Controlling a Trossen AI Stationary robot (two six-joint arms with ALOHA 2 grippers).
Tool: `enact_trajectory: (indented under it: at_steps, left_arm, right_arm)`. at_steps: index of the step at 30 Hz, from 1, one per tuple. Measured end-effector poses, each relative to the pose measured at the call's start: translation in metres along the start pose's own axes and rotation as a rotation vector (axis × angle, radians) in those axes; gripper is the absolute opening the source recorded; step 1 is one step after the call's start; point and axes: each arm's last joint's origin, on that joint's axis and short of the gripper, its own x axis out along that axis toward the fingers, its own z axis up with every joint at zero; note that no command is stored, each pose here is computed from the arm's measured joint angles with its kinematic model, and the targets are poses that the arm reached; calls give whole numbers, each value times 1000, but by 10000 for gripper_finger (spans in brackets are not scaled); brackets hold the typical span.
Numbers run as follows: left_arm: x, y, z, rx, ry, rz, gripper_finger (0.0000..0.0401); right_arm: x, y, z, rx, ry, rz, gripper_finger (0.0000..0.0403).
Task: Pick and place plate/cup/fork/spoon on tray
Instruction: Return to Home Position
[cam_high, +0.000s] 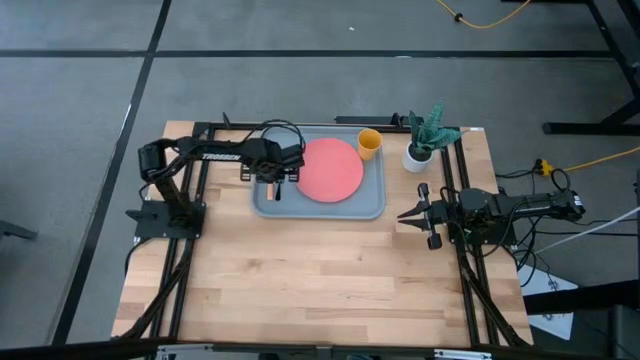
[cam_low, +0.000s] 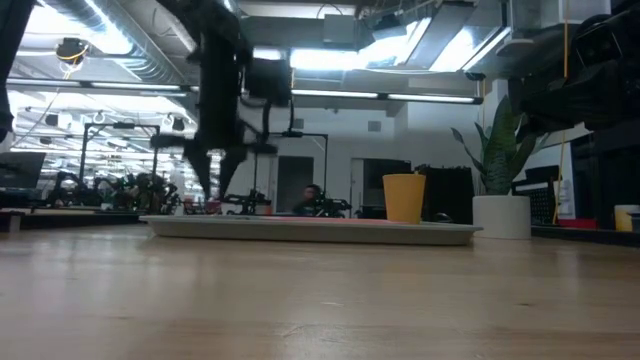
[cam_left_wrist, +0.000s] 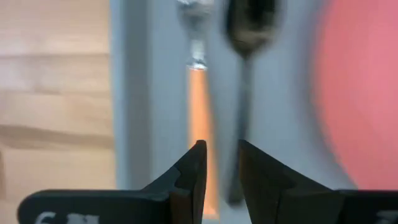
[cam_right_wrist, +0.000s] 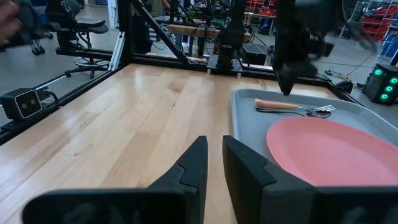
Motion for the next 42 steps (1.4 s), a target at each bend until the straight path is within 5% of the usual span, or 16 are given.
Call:
enact_trajectory:
  at_steps: [14,18,20,25,35,42]
  left_arm:
    - [-134,28,-82,228,72,-442,83]
    - [-147,36,-108,686,-153,-466,83]
    - [-147,44,-120,797,-274,-441,83]
    - [-139,81,-138,846,-451,-442,83]
    - [-90,133,-147,931,-579,-864,82]
    - [-37,155,-145,855,-619,-1105,82]
  right_arm:
    - [0,0,0,0,0,0,56]
    - [0,0,0,0,0,0,56]
    - [0,0,0,0,0,0,56]
    - [0,0,0,0,0,0,56]
    - [0,0,0,0,2,0,56]
    - [0,0,0,0,2,0,56]
